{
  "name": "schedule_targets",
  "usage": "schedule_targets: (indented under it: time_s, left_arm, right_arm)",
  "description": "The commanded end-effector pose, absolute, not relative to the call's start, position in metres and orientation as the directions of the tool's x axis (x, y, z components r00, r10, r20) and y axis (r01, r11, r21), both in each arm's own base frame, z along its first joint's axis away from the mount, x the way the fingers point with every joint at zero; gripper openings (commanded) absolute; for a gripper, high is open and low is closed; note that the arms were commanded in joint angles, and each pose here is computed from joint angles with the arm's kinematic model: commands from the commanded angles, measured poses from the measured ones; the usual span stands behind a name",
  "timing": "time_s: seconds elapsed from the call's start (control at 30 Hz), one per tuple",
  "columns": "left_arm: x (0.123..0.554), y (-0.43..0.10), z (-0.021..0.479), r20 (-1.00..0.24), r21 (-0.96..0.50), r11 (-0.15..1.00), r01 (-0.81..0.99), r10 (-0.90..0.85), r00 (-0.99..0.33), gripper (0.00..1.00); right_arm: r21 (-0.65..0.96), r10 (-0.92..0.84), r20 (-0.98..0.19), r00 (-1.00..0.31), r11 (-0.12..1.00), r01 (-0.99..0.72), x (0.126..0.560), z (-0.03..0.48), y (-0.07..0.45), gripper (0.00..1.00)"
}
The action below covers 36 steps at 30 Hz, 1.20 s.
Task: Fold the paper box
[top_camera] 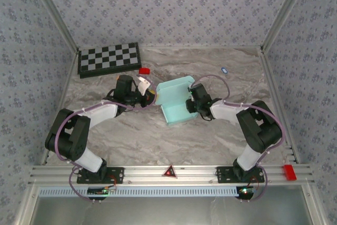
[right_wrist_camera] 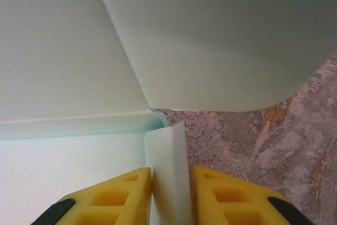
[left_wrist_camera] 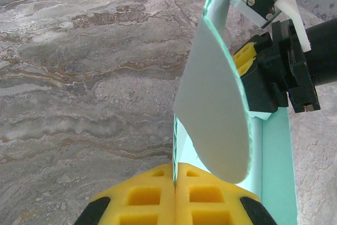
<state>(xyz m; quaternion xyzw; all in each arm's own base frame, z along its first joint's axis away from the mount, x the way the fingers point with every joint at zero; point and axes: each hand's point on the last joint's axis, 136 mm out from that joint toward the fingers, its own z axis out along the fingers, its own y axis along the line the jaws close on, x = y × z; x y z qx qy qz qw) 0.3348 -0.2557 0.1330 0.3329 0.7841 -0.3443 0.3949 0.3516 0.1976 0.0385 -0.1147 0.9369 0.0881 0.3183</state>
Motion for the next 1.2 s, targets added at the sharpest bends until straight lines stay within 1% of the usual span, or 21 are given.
schedule_targets:
  time_s: [0.0,0.23,0.6,1.17]
  left_arm:
    - [0.338,-0.262,0.14,-0.857,-0.275,0.519,0.809,0.249,-0.451,0.0]
    - [0.338,-0.261,0.139,-0.856,-0.273,0.523,0.807,0.251,-0.452,0.0]
    - [0.339,-0.261,0.139,-0.855,-0.273,0.527,0.805,0.252,-0.454,0.0]
    - [0.339,-0.261,0.139,-0.853,-0.259,0.526,0.81,0.268,-0.447,0.0]
  right_arm:
    - [0.027,-0.203,-0.568,-0.798,0.964,-0.264,0.345,0.027,0.188,0.28]
    - [0.009,-0.223,-0.554,-0.802,0.962,-0.274,0.343,0.025,0.185,0.28]
    - [-0.041,-0.243,-0.538,-0.807,0.964,-0.263,0.343,0.02,0.18,0.2]
    - [-0.151,-0.291,-0.462,-0.838,0.957,-0.249,0.34,0.013,0.17,0.18]
